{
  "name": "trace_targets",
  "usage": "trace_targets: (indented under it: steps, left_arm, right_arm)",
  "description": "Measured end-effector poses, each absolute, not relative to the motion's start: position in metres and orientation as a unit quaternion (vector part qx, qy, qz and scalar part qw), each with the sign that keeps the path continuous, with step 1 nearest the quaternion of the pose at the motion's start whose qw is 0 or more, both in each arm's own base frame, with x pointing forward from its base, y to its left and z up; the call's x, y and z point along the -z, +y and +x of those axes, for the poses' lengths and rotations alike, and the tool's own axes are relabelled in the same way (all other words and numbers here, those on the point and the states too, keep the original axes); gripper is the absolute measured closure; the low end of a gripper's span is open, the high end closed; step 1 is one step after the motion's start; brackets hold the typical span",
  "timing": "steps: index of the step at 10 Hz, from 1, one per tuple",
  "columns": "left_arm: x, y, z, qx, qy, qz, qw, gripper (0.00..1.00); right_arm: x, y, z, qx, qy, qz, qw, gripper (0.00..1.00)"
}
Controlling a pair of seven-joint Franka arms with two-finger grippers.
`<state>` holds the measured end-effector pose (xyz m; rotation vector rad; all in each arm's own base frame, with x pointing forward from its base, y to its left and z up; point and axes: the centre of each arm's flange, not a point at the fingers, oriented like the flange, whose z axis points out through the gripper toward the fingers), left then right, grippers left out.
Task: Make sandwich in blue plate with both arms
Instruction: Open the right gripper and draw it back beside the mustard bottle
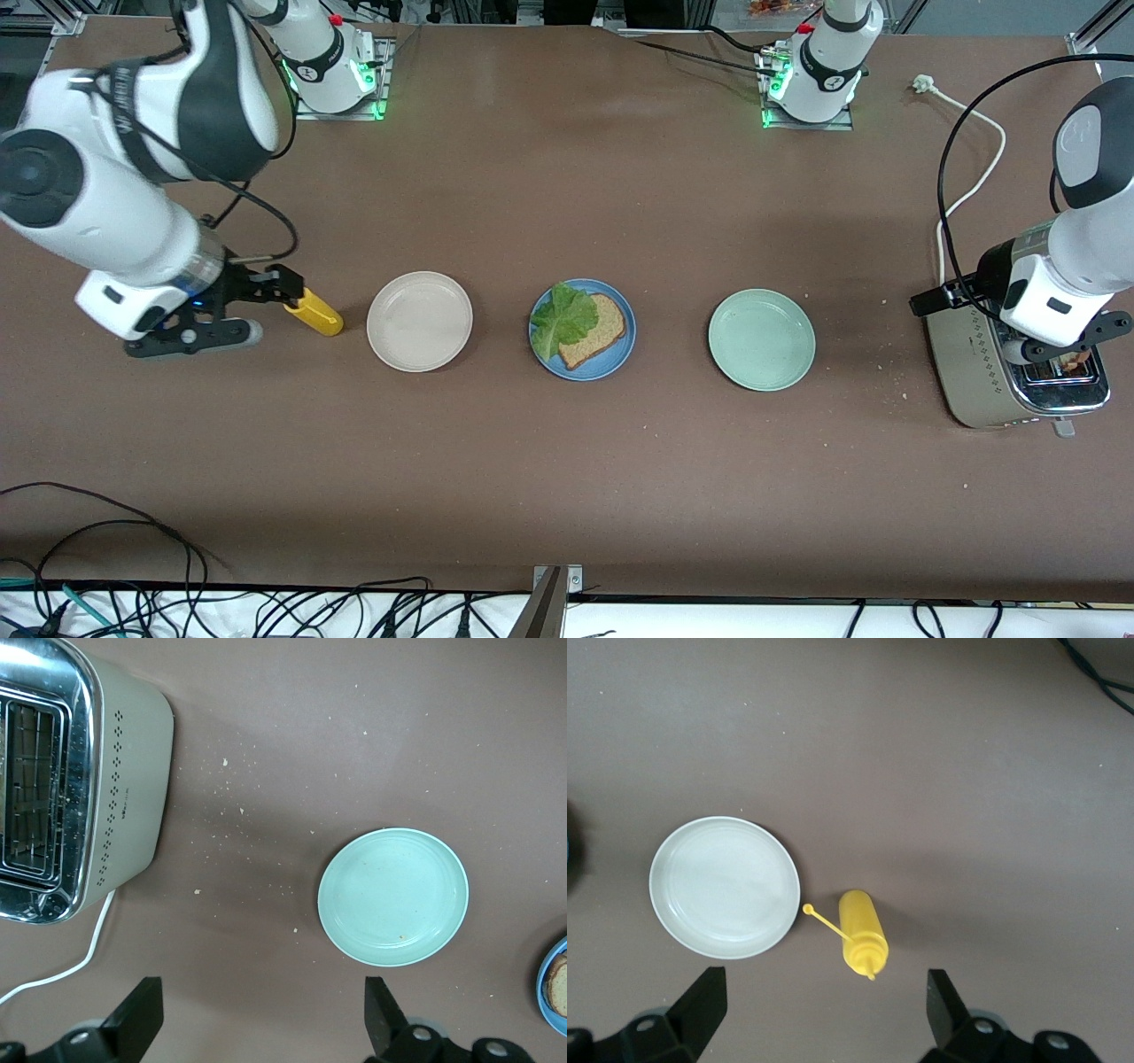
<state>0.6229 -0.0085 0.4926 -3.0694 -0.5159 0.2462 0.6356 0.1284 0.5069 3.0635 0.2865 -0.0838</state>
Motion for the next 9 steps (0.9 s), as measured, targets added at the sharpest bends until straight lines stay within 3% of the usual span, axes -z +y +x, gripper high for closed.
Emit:
trace_targets:
  steps: [5, 9]
  left_arm:
    - [-0.493, -0.007, 0.623, -0.079, -0.166, -0.983, 0.010, 0.00]
    - [-0.492, -0.007, 0.623, -0.079, -0.167, -0.983, 0.010, 0.00]
  right_arm:
    - [-0.540, 0.055, 0.602, 0.034, 0.092, 0.994, -0.039, 0.00]
    - [-0.550, 0.057, 0.567, 0.010, 0.092, 0.996, 0.017, 0.00]
